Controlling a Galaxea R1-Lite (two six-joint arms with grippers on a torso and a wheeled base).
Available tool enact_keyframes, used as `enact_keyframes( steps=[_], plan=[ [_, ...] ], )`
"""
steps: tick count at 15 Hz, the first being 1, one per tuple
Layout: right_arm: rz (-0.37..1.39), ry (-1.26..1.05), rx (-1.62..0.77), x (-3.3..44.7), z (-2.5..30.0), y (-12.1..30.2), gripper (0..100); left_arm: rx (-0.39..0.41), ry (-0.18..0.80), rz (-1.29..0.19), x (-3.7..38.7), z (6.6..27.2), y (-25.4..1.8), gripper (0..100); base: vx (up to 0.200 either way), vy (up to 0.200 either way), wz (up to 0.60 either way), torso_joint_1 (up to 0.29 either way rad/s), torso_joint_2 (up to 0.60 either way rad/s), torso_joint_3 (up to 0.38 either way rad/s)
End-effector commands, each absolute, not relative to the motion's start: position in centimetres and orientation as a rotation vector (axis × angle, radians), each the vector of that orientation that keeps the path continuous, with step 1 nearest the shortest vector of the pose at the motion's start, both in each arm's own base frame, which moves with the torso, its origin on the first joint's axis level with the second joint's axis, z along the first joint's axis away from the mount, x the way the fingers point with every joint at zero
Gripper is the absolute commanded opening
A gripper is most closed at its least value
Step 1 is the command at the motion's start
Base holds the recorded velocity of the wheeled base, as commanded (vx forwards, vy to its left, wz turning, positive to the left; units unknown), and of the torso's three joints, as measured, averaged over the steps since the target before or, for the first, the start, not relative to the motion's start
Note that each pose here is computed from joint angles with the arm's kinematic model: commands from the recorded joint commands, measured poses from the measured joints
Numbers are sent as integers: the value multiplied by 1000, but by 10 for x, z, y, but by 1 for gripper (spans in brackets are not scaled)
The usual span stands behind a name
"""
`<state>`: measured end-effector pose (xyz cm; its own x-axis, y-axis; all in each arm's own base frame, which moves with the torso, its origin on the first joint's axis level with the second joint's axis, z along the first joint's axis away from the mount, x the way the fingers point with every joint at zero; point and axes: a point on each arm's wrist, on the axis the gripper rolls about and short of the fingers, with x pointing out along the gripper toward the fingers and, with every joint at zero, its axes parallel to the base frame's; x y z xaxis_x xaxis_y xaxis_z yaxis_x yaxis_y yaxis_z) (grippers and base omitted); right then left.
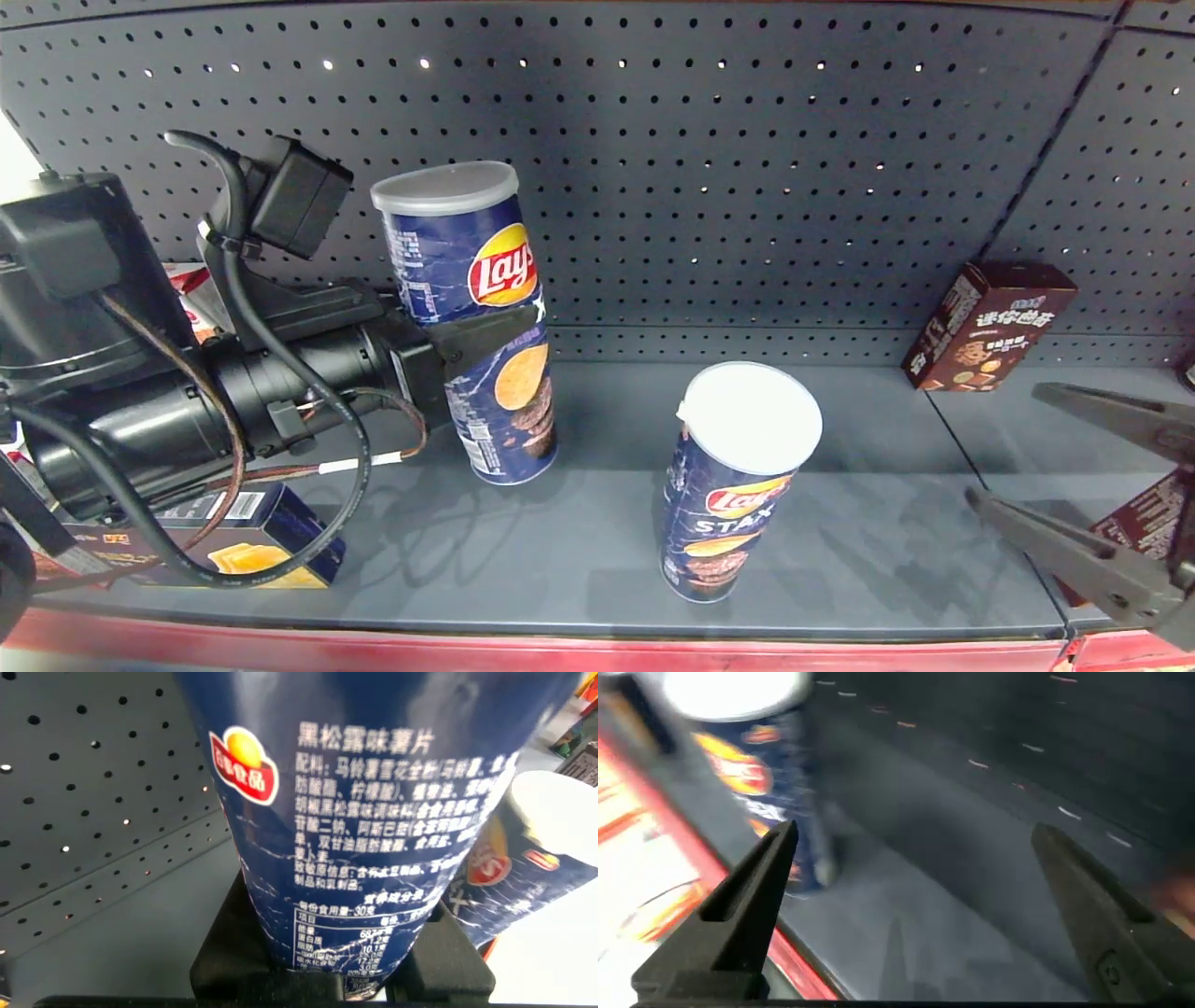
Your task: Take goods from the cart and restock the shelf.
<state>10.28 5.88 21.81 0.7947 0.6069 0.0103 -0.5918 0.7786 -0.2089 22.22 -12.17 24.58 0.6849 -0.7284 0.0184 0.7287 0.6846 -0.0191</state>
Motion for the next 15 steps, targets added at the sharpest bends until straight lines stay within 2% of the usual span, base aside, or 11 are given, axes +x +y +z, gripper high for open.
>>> enact_keyframes(
  steps=[1,7,10,13,15],
  plan=[
    [415,-68,-189,36,189,17,100,-26,-18,-819,221,248,-122,0,0,0,0,0,0,0],
    [254,96,-195,-20,99,-10,100,-27,-24,-819,216,250,-120,0,0,0,0,0,0,0],
    [133,141,-164,-19,89,-7,100,-26,-31,-823,214,252,-120,0,0,0,0,0,0,0],
    [-148,175,-103,-18,89,-2,100,-24,-27,-838,211,249,-122,0,0,0,0,0,0,0],
    [-204,141,-67,-21,86,-1,100,-24,-25,-841,209,248,-122,0,0,0,0,0,0,0]
  ],
)
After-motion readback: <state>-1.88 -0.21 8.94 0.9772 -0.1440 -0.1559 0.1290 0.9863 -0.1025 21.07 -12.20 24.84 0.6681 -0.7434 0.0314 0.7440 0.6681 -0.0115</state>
